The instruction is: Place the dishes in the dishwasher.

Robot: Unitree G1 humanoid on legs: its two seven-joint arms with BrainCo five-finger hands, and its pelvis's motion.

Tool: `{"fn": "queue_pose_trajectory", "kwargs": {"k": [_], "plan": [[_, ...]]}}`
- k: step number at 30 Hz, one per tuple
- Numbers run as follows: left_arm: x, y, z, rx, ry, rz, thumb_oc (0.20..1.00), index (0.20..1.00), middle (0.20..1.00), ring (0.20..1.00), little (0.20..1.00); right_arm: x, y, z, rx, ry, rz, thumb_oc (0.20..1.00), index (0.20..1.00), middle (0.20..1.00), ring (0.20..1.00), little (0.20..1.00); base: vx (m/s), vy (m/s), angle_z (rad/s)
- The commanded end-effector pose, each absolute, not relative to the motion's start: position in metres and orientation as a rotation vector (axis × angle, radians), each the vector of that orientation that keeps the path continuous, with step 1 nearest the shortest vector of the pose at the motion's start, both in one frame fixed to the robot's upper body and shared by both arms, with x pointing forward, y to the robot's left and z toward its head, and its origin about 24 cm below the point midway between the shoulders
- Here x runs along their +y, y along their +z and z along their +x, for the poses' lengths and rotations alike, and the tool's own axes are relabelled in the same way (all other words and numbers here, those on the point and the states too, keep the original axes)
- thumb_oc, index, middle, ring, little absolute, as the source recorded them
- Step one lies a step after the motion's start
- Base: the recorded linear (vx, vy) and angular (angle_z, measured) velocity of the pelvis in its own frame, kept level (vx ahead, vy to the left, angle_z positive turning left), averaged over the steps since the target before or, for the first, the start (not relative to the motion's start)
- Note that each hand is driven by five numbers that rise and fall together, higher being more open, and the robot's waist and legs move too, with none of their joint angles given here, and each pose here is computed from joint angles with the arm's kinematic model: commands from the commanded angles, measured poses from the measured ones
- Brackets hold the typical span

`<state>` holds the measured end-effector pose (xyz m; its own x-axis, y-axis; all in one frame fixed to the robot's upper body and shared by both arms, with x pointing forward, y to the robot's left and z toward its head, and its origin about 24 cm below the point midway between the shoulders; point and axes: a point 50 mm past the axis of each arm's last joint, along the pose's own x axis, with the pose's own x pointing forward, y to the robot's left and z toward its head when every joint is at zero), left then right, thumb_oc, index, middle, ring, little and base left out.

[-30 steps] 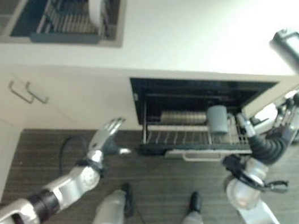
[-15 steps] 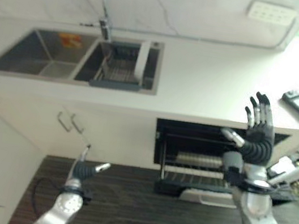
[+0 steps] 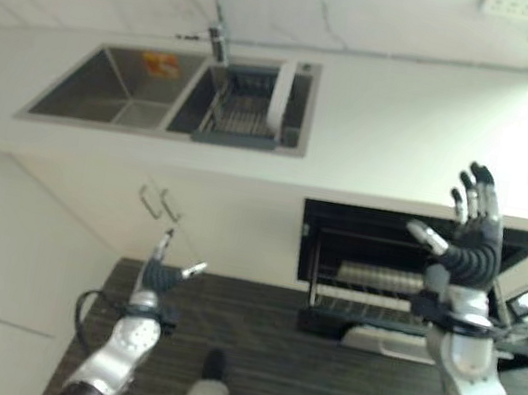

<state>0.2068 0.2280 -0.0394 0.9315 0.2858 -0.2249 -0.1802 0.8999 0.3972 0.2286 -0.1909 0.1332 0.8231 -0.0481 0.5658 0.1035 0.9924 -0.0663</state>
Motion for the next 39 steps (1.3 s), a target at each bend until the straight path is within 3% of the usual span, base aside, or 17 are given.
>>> {"fn": "queue_pose_trajectory", "kwargs": {"k": [1, 6, 12, 25, 35, 39], "plan": [[0.233, -0.012, 0.217, 0.12, 0.218, 0.352, 1.0, 1.0, 1.0, 1.0, 1.0, -0.189, 0.157, 0.225, -0.709, -0.059, -0.072, 1.0, 1.0, 1.0, 1.0, 1.0, 0.29, 0.531, -0.59], [0.215, 0.005, 0.237, 0.057, 0.053, 0.476, 1.0, 1.0, 1.0, 1.0, 1.0, -0.187, 0.158, 0.221, -0.712, -0.098, -0.003, 1.0, 1.0, 1.0, 1.0, 1.0, 0.21, 0.422, -0.08], [0.235, 0.003, 0.225, 0.085, 0.133, 0.519, 1.0, 1.0, 1.0, 1.0, 1.0, -0.167, 0.153, 0.225, -0.678, -0.033, 0.071, 1.0, 1.0, 1.0, 1.0, 1.0, 0.02, 0.187, -0.96], [0.216, -0.012, 0.218, 0.136, 0.086, 0.509, 1.0, 1.0, 1.0, 1.0, 1.0, -0.178, 0.143, 0.225, -0.66, -0.109, 0.118, 1.0, 1.0, 1.0, 1.0, 1.0, 0.01, -0.092, 0.03], [0.219, -0.032, 0.201, 0.214, 0.119, 0.486, 1.0, 1.0, 1.0, 1.0, 1.0, -0.176, 0.142, 0.232, -0.624, -0.019, 0.089, 1.0, 1.0, 1.0, 1.0, 1.0, 0.01, -0.057, 0.07], [0.213, -0.06, 0.191, 0.355, 0.12, 0.389, 1.0, 1.0, 1.0, 1.0, 1.0, -0.166, 0.142, 0.233, -0.631, 0.02, 0.073, 1.0, 1.0, 1.0, 1.0, 1.0, 0.26, 0.204, -0.21]]}}
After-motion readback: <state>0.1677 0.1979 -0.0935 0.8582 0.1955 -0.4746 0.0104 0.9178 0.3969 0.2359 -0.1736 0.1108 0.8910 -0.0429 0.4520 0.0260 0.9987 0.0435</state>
